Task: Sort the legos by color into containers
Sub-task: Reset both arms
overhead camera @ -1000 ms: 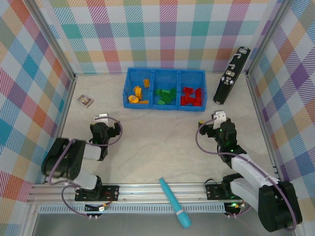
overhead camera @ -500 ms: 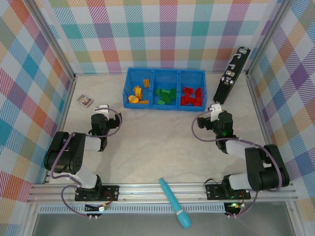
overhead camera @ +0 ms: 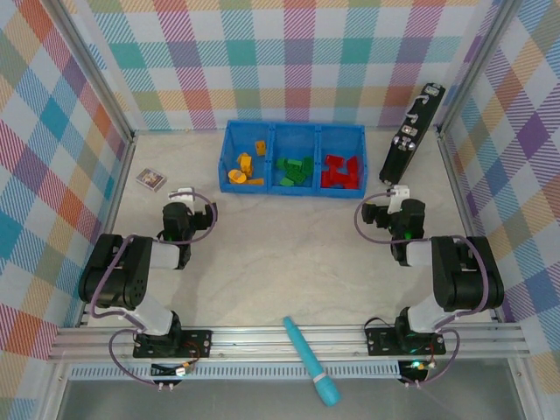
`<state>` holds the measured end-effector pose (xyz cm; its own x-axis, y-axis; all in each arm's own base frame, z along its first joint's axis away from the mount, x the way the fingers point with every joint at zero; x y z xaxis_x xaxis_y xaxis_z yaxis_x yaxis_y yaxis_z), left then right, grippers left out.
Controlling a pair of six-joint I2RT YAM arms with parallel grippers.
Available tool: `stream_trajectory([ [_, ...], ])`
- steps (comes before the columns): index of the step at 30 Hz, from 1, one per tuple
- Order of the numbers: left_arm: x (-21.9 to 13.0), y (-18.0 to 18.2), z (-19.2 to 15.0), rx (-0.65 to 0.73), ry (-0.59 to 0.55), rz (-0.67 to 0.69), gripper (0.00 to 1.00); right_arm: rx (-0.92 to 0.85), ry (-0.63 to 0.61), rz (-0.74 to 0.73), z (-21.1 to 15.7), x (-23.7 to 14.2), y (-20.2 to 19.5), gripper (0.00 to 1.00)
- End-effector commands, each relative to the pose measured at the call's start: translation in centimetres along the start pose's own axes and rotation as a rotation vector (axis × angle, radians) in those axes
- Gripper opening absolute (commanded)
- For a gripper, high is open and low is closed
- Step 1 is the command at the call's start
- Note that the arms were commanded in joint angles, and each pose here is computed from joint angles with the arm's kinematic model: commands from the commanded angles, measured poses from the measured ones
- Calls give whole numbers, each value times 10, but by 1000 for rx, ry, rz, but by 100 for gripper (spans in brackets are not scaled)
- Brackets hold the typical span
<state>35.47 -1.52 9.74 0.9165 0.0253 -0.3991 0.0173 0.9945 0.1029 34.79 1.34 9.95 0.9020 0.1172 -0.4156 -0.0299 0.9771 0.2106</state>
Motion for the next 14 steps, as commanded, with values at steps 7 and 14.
stream_trajectory([
  [7, -1, 3, 2, -15, -11, 1, 100, 9, -30, 39, 10, 1, 7, 99],
  [14, -1, 3, 3, -13, -13, 1, 100, 5, -30, 40, 10, 1, 7, 99],
])
Point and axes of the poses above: each hand's point on the last joint's axis, 136 mm out from that joint toward the fingers, its own x axis out along the fingers, its own y axis along the line the jaws close on, z = x × y, the point moved 5 cm from there along -x, back along the fingers, and after that the axes turned 9 degrees about x, right-handed, at the moved point
